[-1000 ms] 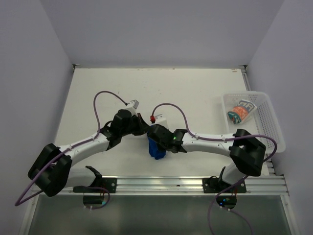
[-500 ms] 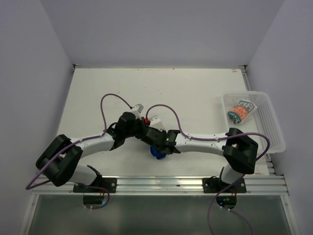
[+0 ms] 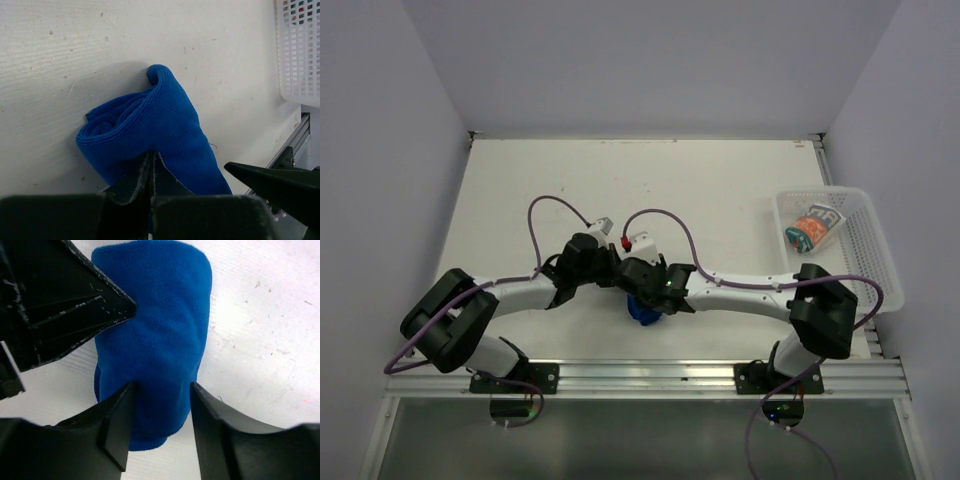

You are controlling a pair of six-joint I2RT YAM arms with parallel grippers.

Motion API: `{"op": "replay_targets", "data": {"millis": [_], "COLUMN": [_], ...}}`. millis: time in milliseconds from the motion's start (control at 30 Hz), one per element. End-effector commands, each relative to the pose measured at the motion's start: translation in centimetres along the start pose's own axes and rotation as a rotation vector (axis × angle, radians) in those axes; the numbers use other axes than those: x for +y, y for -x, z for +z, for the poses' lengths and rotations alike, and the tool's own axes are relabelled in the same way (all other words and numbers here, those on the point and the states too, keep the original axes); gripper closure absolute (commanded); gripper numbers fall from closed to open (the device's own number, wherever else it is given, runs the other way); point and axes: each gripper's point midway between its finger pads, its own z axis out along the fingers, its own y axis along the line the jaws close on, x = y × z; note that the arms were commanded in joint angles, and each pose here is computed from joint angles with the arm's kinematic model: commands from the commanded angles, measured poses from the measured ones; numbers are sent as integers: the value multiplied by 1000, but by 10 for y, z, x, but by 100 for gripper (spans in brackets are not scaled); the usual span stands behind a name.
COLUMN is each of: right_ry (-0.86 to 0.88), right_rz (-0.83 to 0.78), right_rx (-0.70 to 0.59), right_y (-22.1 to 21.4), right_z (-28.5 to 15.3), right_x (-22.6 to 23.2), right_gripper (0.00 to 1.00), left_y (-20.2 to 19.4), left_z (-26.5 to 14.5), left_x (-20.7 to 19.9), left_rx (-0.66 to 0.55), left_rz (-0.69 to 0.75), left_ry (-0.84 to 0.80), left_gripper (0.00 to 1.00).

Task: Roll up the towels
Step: Place the rolled towel into the container

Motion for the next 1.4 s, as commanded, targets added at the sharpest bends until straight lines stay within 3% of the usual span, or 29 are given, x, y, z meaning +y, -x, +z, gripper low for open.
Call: {"op": "replay_targets", "data": {"millis": [0, 267, 333, 467, 1167, 1333, 1367], "right_ry": [16, 201, 250, 305, 242, 211, 213], "right_rz": [101, 286, 291, 271, 199, 185, 183], "right_rx": [-84, -81, -64, -47, 42, 52, 58], "right_y": [26, 31, 28, 24, -12, -17, -19], "right_z": [-23, -19, -13, -5, 46, 49, 50], "right_x": [-10, -9, -3, 10, 18, 16, 16], "right_gripper": [48, 29, 19, 13, 10, 17, 24], "left_y": [-12, -13, -12, -13, -13, -12, -12], "left_z": [0, -3, -4, -4, -5, -3, -3], "left_x": [15, 18, 17, 17, 15, 15, 14], "left_rx": [24, 19, 18, 18, 18, 20, 21], "left_rz": [-1, -5, -3, -3, -5, -7, -7], "left_ry": [50, 63, 62, 62, 51, 51, 48], "left_gripper": [100, 100, 100, 100, 100, 100, 100]}}
